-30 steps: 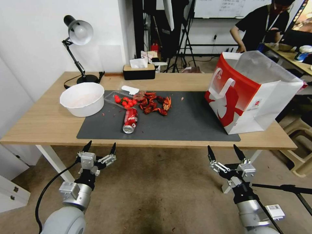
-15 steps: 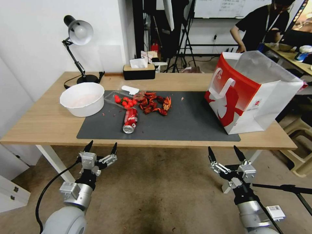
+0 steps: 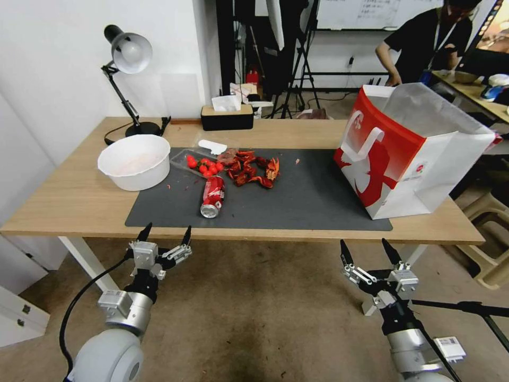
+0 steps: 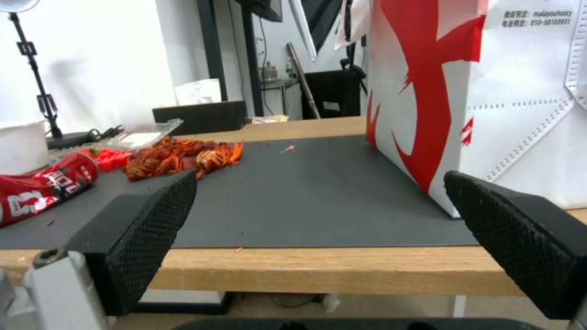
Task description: Pick up the trash from the table and place it into the takeout bag.
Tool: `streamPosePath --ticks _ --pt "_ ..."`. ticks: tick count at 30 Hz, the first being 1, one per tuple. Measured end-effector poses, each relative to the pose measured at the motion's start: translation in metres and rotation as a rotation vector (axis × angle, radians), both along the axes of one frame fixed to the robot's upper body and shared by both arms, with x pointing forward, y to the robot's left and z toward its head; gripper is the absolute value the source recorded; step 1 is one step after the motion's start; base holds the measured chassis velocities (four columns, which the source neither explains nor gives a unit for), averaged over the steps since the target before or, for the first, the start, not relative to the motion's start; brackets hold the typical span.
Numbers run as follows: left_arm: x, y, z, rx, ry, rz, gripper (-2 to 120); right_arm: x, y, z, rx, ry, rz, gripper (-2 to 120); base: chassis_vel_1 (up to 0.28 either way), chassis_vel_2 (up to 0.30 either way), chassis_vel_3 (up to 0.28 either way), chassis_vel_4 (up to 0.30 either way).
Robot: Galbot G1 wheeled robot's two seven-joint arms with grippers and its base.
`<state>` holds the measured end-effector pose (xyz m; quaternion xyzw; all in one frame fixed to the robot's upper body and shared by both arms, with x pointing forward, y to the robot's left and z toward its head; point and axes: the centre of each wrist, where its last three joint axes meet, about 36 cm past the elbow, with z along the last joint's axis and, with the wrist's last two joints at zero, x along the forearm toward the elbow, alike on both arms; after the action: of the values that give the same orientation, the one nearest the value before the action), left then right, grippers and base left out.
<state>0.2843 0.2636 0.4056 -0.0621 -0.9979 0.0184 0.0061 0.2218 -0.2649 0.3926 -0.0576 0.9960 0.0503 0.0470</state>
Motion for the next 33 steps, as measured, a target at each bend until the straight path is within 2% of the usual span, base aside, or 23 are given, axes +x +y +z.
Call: streamPosePath --ticks 3,8,13,19,25,33 --pt "0.010 -0.005 0.005 -0.022 -0.024 0.005 100 0.000 0.000 0.000 0.000 -0.002 -0.001 100 0.000 0.000 0.000 0.000" --pt "0.032 -0.018 0.014 -0.101 -0.056 0.006 100 0.000 0.000 -0.004 0.002 0.002 -0.003 100 0.000 0.000 0.000 0.000" --pt "0.047 -0.025 0.021 -0.124 -0.046 0.016 100 -0.001 0.000 -0.005 0.001 0.004 -0.006 100 0.000 0.000 0.000 0.000" --pt "0.071 -0.037 0.030 -0.187 -0.007 0.000 100 -0.002 0.005 -0.005 0.000 0.001 -0.006 100 0.000 0.000 0.000 0.000" --pt "0.095 -0.054 0.031 -0.188 0.039 -0.025 100 -0.004 0.008 -0.003 -0.007 0.001 -0.004 100 0.000 0.000 0.000 0.000" --pt "0.102 -0.060 0.030 -0.182 0.055 -0.028 100 -0.005 0.008 -0.003 -0.009 0.001 -0.005 100 0.000 0.000 0.000 0.000"
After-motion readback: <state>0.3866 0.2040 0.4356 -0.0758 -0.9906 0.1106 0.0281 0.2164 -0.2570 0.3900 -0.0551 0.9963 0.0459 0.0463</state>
